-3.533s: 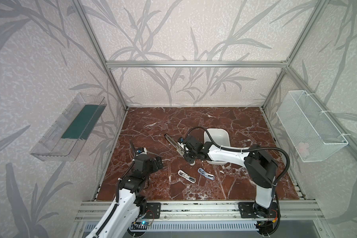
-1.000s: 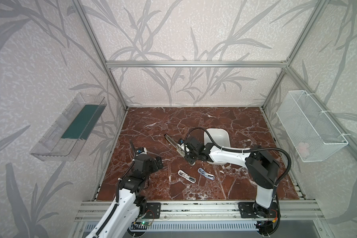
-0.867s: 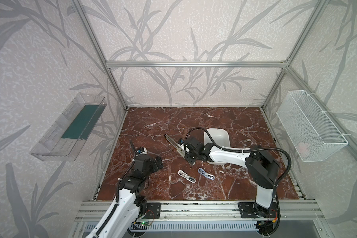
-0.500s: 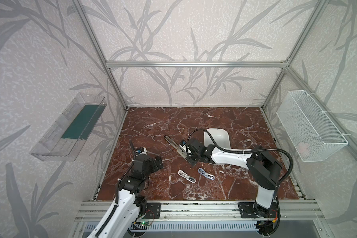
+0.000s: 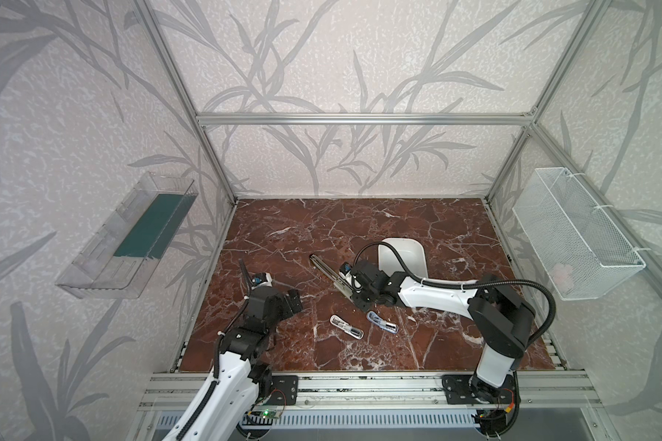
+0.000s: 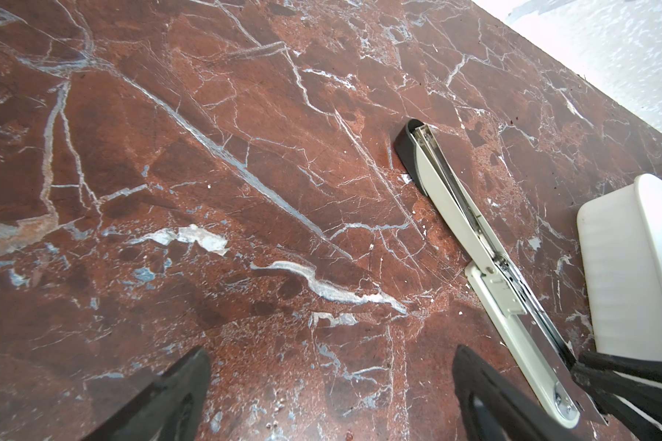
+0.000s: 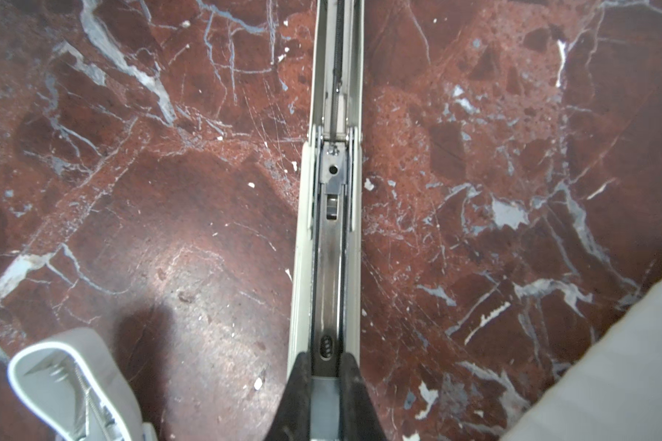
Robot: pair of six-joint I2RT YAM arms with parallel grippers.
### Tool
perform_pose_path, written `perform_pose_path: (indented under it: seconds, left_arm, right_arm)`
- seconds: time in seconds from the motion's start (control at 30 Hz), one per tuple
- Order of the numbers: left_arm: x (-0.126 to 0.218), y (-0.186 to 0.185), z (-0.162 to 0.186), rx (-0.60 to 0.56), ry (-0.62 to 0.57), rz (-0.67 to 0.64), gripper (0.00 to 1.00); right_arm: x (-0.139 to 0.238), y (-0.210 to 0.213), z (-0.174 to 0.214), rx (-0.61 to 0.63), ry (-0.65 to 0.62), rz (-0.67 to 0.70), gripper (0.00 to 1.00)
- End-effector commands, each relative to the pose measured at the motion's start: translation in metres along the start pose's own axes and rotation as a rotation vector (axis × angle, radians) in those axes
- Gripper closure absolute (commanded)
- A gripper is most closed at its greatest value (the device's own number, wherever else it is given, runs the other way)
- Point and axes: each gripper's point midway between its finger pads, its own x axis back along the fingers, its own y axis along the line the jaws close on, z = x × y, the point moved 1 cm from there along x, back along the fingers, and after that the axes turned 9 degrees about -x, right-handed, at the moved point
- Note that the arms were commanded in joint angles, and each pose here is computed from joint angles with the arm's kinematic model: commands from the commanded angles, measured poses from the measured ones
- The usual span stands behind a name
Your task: Load the staples into the stapler
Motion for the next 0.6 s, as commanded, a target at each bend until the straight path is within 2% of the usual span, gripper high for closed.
perform_pose_path:
  seconds: [0.0,0.1,0.23,0.47,0.57]
  left_arm:
    - [0.002,0.002,-0.005,0.028,-0.024,-0.01,0.01]
    - [0.002,0.002,-0.005,0.027,-0.022,-0.01,0.01]
    - [0.002,0.002,-0.006,0.028,-0.024,-0.01,0.01]
    - [0.002,0.002,-0.006,0.026,-0.027,-0.01,0.01]
    - [0.002,0.002,-0.006,0.026,-0.027,-0.012,0.01]
  right_arm:
    - [0.008,-0.008,0.026,-0.023,0.075,0.02,0.95]
    - [0.012,-0.009,0.029,-0.03,0.072,0.021,0.84]
    - [0.012,-0.012,0.036,-0.034,0.087,0.028,0.8]
    - [0.036,-0.006,0.013,-0.046,0.01,-0.003,0.64]
    - [0.041,-0.005,0.003,-0.047,-0.015,-0.006,0.63]
